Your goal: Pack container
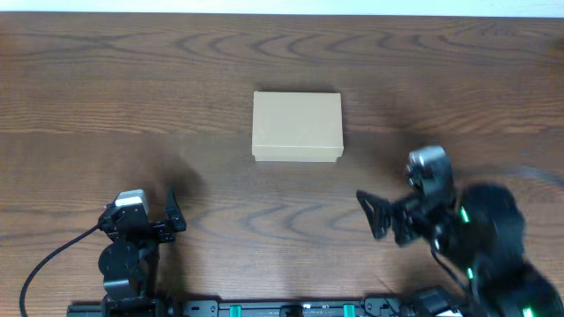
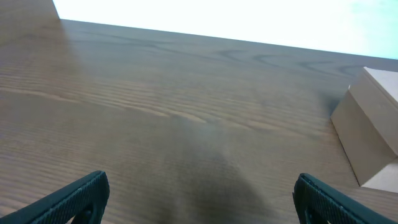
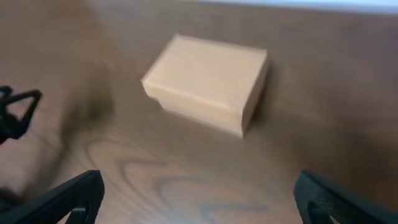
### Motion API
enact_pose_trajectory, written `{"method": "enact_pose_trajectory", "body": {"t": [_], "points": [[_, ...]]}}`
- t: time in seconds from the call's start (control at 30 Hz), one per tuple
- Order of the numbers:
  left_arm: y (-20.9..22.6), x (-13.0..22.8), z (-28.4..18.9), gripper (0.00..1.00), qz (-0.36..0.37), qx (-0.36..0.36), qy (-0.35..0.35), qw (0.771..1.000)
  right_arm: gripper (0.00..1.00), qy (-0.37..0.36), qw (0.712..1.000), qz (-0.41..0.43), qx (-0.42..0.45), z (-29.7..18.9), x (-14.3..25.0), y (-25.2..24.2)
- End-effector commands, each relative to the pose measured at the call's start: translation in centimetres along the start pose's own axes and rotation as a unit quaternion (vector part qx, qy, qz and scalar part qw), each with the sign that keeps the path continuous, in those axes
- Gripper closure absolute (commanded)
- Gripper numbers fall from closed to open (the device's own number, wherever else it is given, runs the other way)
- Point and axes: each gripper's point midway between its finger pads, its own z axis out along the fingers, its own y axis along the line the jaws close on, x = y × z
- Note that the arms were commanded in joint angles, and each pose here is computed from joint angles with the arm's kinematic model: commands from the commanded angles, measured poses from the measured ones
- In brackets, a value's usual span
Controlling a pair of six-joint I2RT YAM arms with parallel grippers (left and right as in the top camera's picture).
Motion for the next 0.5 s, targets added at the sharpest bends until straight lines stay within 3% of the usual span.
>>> {"method": "enact_pose_trajectory", "body": {"t": [0.0,0.47], "points": [[0.0,1.0,0.3,0.04,-0.008,-0.001,0.010,1.000,0.01,-0.019,0.999,-0.027,0.019,-0.3,2.5,-0.8],[0.0,1.0,0.3,0.05,-0.008,-0.001,0.010,1.000,0.01,-0.056,0.997,-0.044,-0.011,2.9,9.7,-1.3]]}}
